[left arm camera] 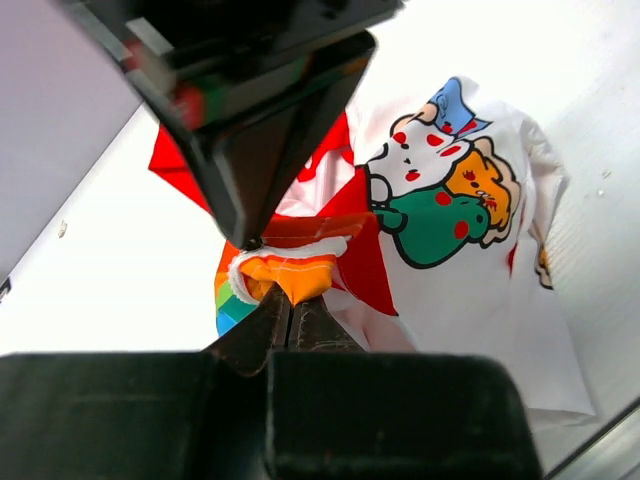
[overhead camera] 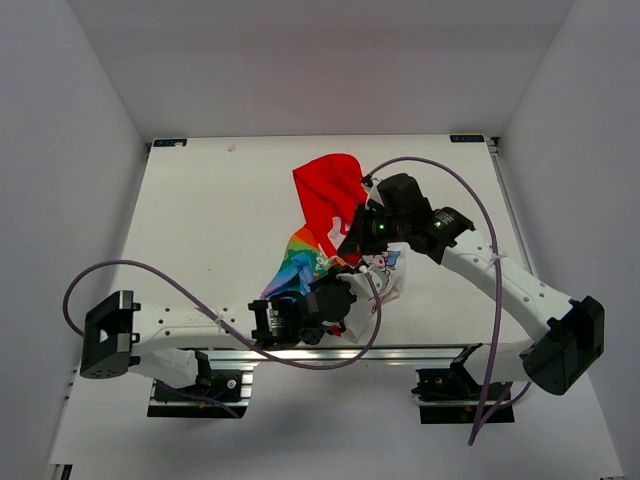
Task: Zip up the jacket
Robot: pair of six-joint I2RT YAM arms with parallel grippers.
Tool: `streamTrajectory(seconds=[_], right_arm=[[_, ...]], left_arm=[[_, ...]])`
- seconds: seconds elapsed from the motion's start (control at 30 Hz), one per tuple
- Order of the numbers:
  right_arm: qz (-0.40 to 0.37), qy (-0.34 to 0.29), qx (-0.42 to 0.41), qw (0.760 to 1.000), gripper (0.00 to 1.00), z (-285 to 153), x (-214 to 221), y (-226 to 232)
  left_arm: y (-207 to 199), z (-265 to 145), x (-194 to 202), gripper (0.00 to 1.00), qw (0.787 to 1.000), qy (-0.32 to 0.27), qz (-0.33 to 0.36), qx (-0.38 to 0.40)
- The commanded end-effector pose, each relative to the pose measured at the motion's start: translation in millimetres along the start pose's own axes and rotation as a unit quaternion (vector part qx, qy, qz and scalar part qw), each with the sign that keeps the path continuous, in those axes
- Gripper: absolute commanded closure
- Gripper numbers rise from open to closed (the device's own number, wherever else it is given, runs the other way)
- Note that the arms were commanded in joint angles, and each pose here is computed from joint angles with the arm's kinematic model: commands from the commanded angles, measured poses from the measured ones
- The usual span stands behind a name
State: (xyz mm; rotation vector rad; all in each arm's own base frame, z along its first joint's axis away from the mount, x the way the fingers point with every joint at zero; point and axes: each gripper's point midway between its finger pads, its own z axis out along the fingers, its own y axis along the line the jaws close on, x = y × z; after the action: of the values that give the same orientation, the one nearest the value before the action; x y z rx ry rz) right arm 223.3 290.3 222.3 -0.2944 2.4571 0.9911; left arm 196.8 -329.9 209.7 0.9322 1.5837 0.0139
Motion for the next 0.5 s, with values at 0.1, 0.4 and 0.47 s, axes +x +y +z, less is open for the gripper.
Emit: streamTrajectory(seconds=[0.1,0.4,0.47], right_arm=[[0.059,-0.067,-0.002,0.996,1.0,12.6,-44.6,-19.0],[0.063,-0.119,0.047,0.99,1.0,40.0,-43.9,-72.7],[0.047,-0.133,0.056,0.988,1.0,39.1,-46.4,-78.3]], left_arm=[[-9.5,-32.8,-39.4,1.0,0.992,-0.059,-0.063,0.088],[-13.0,-56.4,-38.6,1.0,0.981,-0.06,-0.121,0.137],[-8.0,-63.8,-40.8,1.0,0.978,-0.065,-0.138,0.144]])
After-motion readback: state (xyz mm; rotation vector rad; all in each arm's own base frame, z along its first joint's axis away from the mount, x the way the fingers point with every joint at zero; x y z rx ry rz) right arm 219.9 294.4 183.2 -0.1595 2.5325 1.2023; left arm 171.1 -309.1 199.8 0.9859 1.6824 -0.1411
